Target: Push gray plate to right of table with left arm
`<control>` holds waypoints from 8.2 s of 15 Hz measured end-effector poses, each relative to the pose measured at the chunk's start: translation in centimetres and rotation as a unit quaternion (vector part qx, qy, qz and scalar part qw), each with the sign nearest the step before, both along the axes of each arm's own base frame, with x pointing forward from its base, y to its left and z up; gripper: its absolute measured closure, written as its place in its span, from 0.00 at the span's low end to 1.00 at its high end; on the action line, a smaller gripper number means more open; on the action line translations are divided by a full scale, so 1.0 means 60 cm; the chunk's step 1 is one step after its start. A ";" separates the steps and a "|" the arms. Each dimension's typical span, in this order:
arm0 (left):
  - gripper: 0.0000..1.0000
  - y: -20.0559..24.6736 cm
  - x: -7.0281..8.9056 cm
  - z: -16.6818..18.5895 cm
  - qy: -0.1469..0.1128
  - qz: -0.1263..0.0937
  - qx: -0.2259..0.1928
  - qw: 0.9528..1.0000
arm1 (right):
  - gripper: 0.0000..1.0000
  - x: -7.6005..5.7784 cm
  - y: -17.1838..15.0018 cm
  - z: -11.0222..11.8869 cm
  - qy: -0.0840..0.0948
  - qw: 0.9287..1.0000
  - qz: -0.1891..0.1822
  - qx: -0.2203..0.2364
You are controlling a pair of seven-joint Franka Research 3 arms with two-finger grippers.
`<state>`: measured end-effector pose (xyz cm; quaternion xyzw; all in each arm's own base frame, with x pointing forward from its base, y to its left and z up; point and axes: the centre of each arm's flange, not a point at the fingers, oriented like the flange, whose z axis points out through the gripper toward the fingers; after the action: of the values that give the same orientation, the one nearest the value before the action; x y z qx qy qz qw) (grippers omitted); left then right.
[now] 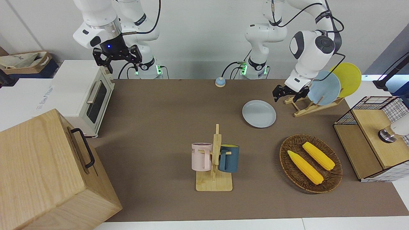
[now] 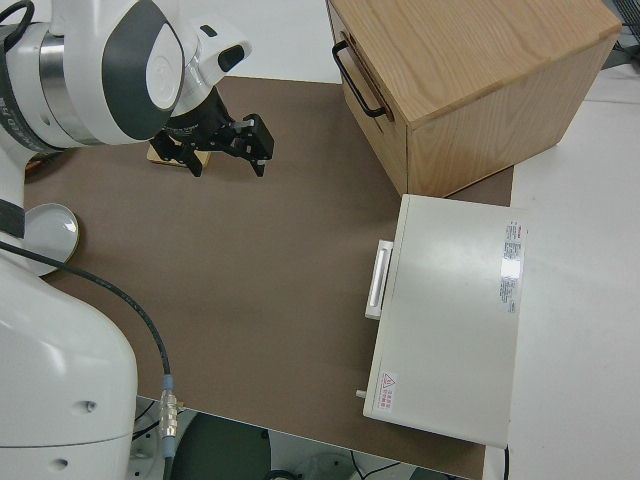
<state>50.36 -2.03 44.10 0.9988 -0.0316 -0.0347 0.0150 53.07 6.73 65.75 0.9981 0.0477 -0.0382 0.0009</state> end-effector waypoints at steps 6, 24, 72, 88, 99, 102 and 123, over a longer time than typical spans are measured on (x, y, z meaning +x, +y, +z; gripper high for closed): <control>0.00 0.003 -0.041 -0.105 -0.025 0.003 0.001 1.000 | 0.01 0.000 0.000 0.000 0.000 1.000 0.000 0.000; 0.04 0.008 -0.110 -0.233 -0.051 0.007 0.004 0.999 | 0.01 0.000 0.000 0.000 0.000 1.000 0.000 0.000; 0.96 -0.674 -0.108 -0.239 -0.042 0.065 -0.082 0.994 | 0.01 0.000 0.000 0.000 0.000 1.000 0.000 0.000; 0.92 -0.770 -0.115 -0.241 -0.024 0.080 -0.081 0.993 | 0.01 0.000 0.000 0.000 0.000 1.000 0.000 0.000; 0.09 -0.732 -0.080 -0.229 -0.006 0.059 -0.057 0.997 | 0.01 0.000 0.000 0.000 0.000 1.000 0.000 0.000; 0.03 -0.684 -0.052 -0.190 0.008 0.055 -0.048 0.997 | 0.01 0.000 0.000 0.000 0.000 1.000 0.000 0.000; 0.00 -0.139 0.056 0.148 0.024 0.047 -0.004 0.999 | 0.01 0.000 0.000 0.000 0.000 1.000 0.000 0.000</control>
<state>53.71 -10.38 52.96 0.9980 0.0157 -0.0575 0.0213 53.07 6.73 65.75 0.9981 0.0477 -0.0382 0.0009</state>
